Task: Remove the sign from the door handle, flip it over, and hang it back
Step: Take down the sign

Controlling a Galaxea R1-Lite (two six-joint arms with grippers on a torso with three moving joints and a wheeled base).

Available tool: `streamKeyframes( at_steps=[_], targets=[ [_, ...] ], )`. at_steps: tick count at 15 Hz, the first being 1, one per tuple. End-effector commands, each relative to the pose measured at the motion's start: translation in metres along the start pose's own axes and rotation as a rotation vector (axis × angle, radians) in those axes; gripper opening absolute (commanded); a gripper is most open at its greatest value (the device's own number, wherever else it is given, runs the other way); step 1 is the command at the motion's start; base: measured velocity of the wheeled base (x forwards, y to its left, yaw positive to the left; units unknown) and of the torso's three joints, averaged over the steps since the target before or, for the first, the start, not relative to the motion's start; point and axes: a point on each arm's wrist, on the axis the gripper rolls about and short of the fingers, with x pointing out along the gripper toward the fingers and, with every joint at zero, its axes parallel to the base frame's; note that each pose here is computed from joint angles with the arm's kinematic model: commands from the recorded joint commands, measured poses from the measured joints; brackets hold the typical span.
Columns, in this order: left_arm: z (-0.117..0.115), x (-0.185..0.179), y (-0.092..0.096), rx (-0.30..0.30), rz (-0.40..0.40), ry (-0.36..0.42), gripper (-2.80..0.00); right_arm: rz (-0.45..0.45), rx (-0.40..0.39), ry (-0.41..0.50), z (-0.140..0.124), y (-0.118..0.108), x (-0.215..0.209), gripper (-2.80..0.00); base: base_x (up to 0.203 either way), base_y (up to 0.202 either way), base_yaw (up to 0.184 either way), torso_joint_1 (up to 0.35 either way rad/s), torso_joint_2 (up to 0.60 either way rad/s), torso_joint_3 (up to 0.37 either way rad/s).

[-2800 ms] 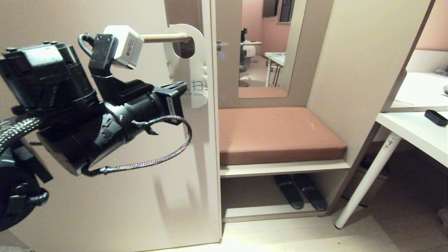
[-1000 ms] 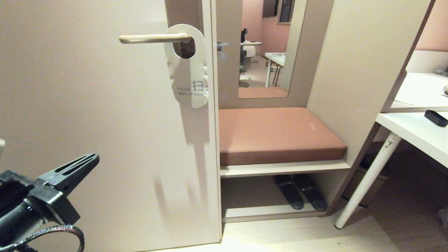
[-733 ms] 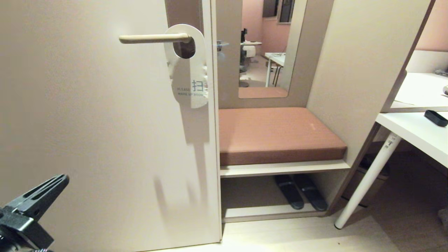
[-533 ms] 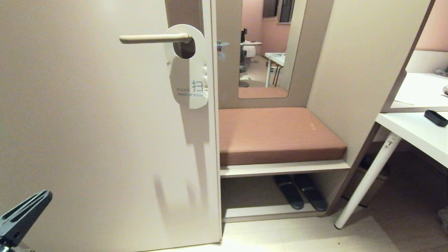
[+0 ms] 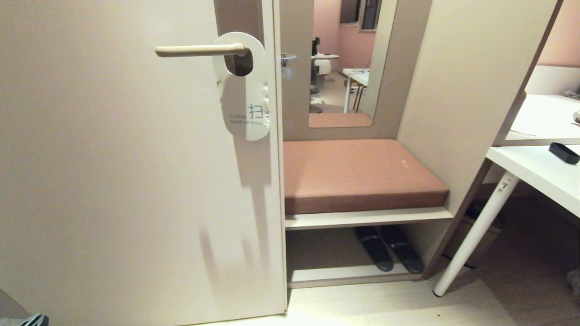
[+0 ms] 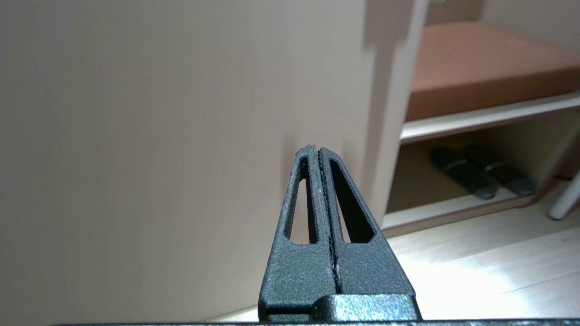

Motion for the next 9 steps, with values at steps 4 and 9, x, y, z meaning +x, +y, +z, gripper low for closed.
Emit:
streamKeyframes(
  at_steps=[4,9],
  targets=[
    [-0.018,-0.02,-0.004,-0.006,0.053,-0.033,-2.8,0.0,0.0,0.001,0.0,0.0,0.0,-2.8,0.0,0.0,0.0,0.0,0.0,0.0],
    [-0.027,-0.028,-0.004,-0.006,0.104,-0.063,-2.8,0.0,0.0,0.0,0.0,0.0,0.0,-2.8,0.0,0.0,0.0,0.0,0.0,0.0]
  ],
)
